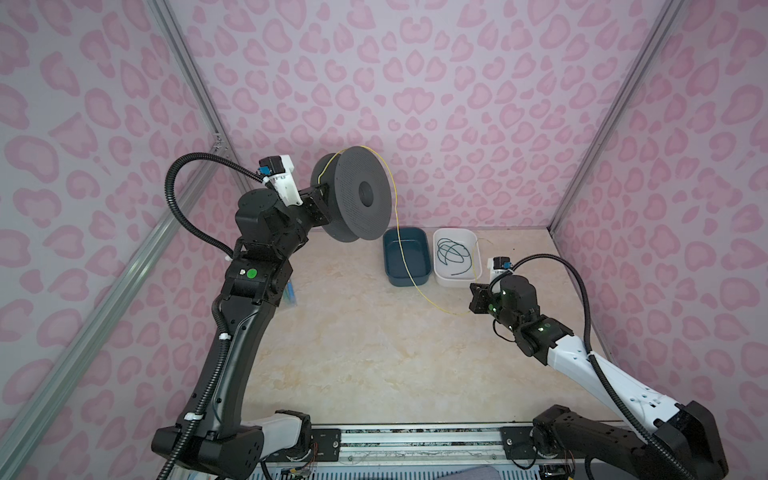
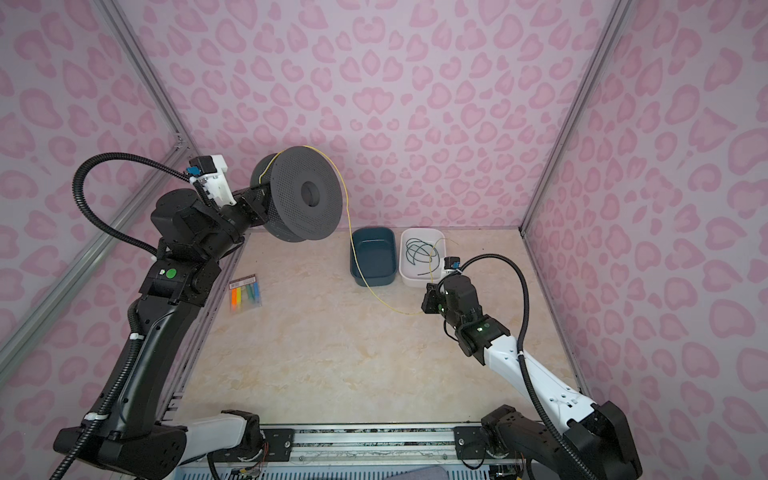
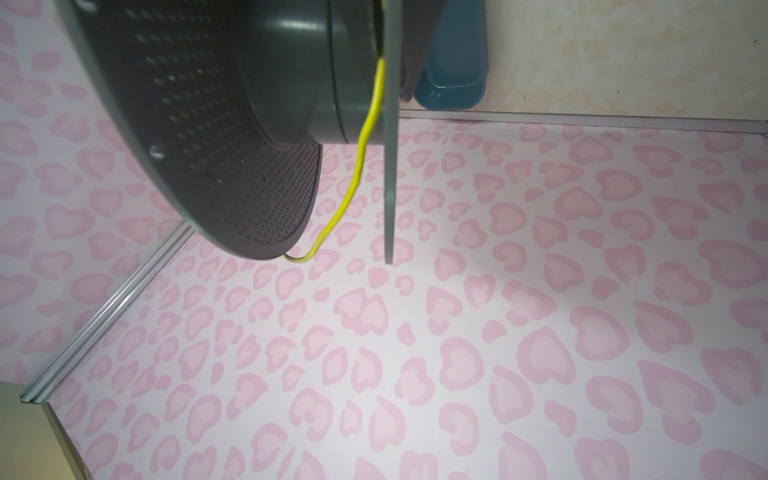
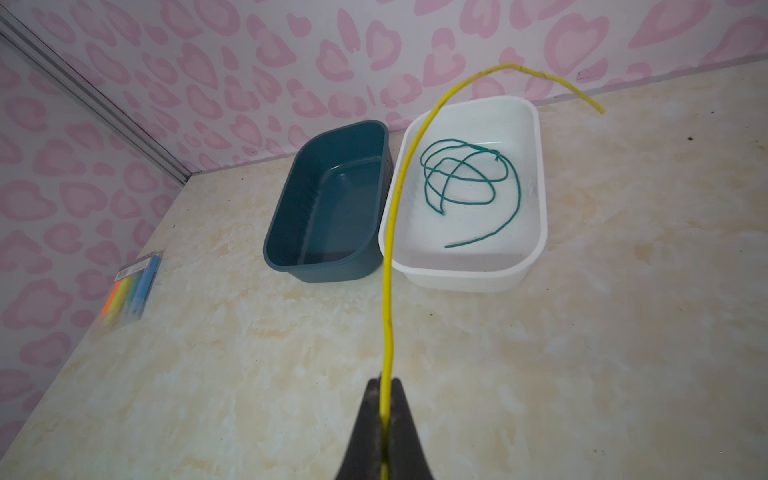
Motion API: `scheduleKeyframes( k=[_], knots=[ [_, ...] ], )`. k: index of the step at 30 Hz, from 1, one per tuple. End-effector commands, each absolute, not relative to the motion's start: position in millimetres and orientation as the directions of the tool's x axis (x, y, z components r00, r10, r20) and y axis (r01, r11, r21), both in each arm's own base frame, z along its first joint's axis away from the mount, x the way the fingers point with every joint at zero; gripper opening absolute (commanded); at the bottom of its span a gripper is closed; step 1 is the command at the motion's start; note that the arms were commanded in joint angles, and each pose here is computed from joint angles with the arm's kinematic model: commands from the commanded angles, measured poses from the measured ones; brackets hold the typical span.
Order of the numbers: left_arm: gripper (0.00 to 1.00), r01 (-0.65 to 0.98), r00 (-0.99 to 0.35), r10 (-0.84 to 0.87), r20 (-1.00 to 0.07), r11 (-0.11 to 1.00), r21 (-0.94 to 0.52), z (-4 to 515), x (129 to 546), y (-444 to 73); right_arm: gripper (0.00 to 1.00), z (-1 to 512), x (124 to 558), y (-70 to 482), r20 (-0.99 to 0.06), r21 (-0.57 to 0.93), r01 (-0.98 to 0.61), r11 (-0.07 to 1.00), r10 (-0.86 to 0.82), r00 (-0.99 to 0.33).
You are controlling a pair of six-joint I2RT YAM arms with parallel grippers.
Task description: Wrap the cables
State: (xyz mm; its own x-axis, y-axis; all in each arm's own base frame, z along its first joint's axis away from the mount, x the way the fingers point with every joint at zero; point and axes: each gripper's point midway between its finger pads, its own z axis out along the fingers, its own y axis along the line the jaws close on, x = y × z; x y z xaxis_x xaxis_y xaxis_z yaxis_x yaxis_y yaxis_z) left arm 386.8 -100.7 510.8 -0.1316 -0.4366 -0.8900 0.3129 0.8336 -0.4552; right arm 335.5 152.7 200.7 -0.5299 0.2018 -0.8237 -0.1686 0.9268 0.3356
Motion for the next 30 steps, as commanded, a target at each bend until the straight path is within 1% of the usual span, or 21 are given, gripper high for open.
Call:
scheduleKeyframes(
  k=[1, 4, 6, 7, 11, 13, 16, 20, 24, 30],
  knots=[
    [0.04, 0.407, -0.018, -0.490, -0.871, 0.792, -0.454, 555, 377, -101, 0.00, 191, 332, 147, -0.828, 0.288, -0.162, 0.944, 0.160, -0.538],
    [0.04, 0.466, -0.040, -0.493, -0.869, 0.760, -0.453, 559, 373, -106, 0.00, 183, 339, 136, -0.832, 0.259, -0.111, 0.959, 0.163, -0.530],
    [0.04, 0.520, -0.082, -0.462, -0.883, 0.736, -0.433, 559, 370, -118, 0.00, 181, 348, 123, -0.815, 0.283, -0.061, 0.957, 0.207, -0.542],
    [0.04, 0.517, -0.105, -0.456, -0.884, 0.734, -0.440, 555, 371, -120, 0.00, 185, 352, 117, -0.812, 0.294, -0.048, 0.954, 0.223, -0.540],
    [0.04, 0.540, -0.117, -0.436, -0.892, 0.726, -0.426, 542, 363, -123, 0.00, 203, 378, 90, -0.840, 0.304, 0.032, 0.952, 0.283, -0.463],
    [0.04, 0.554, -0.116, -0.433, -0.894, 0.719, -0.420, 542, 357, -125, 0.00, 196, 392, 78, -0.821, 0.304, 0.082, 0.949, 0.304, -0.484],
    [0.04, 0.598, -0.108, -0.418, -0.902, 0.698, -0.395, 549, 344, -129, 0.00, 177, 407, 75, -0.789, 0.261, 0.110, 0.959, 0.278, -0.548],
    [0.04, 0.655, -0.109, -0.385, -0.916, 0.666, -0.357, 554, 328, -137, 0.00, 161, 420, 68, -0.779, 0.256, 0.155, 0.954, 0.299, -0.552],
    [0.04, 0.630, -0.074, -0.403, -0.912, 0.690, -0.356, 561, 328, -128, 0.00, 142, 414, 81, -0.756, 0.239, 0.133, 0.962, 0.270, -0.596],
    [0.04, 0.514, 0.019, -0.502, -0.865, 0.747, -0.422, 575, 351, -94, 0.00, 122, 372, 127, -0.750, 0.165, 0.023, 0.986, 0.141, -0.646]
  ],
)
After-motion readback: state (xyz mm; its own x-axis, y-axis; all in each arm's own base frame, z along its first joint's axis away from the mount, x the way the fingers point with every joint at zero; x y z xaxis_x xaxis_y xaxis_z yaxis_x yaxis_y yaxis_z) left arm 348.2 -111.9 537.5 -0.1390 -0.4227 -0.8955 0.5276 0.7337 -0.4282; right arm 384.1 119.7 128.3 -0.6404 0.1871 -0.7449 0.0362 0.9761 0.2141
